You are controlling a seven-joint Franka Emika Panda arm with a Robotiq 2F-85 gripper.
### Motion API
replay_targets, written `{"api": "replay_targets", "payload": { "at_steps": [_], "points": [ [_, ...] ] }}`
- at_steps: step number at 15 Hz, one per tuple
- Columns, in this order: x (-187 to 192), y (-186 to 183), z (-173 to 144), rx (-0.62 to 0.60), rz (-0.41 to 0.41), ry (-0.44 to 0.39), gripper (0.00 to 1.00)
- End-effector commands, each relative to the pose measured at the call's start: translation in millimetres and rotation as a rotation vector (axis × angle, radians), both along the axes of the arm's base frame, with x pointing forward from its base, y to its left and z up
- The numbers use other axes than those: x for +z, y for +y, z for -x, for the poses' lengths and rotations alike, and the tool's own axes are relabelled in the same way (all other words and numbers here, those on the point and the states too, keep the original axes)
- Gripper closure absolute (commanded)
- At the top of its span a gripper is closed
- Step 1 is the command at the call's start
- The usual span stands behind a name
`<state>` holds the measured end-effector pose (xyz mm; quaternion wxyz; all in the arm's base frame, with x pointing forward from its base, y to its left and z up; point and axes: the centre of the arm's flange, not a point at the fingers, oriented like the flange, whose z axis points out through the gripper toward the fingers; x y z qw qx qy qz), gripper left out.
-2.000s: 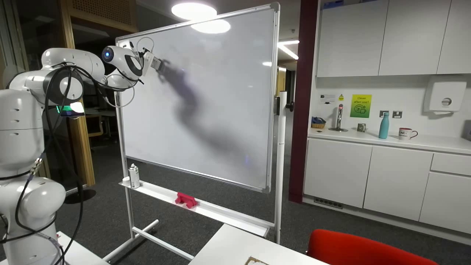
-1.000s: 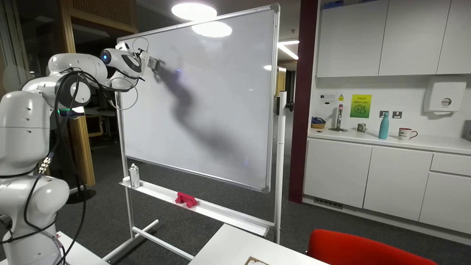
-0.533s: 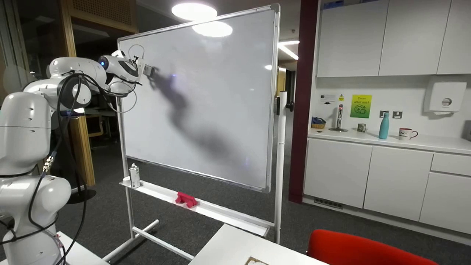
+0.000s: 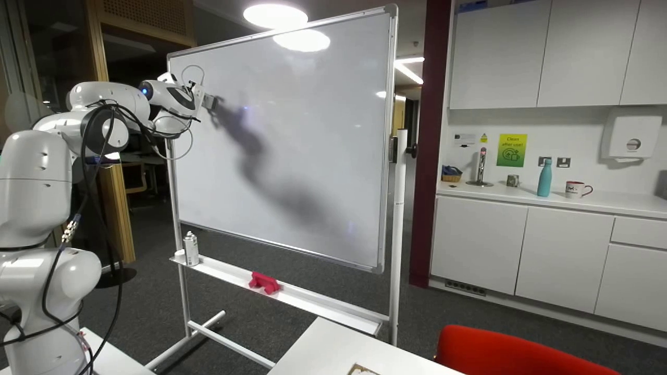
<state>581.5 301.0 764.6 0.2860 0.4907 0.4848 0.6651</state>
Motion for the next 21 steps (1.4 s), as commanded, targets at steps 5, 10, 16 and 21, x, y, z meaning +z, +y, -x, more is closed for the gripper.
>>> {"api": "replay_targets", "payload": {
  "at_steps": [5, 10, 16, 21],
  "points": [
    [31.2, -40.3, 0.0, -0.085, -0.131, -0.047, 0.66],
    [60.3, -71.3, 10.7, -0.119, -0.225, -0.085, 0.66],
    [76.7, -93.1, 9.3, -0.153, -0.277, -0.117, 0.66],
    [65.5, -76.6, 0.3, -0.142, -0.249, -0.096, 0.66]
  ]
}}
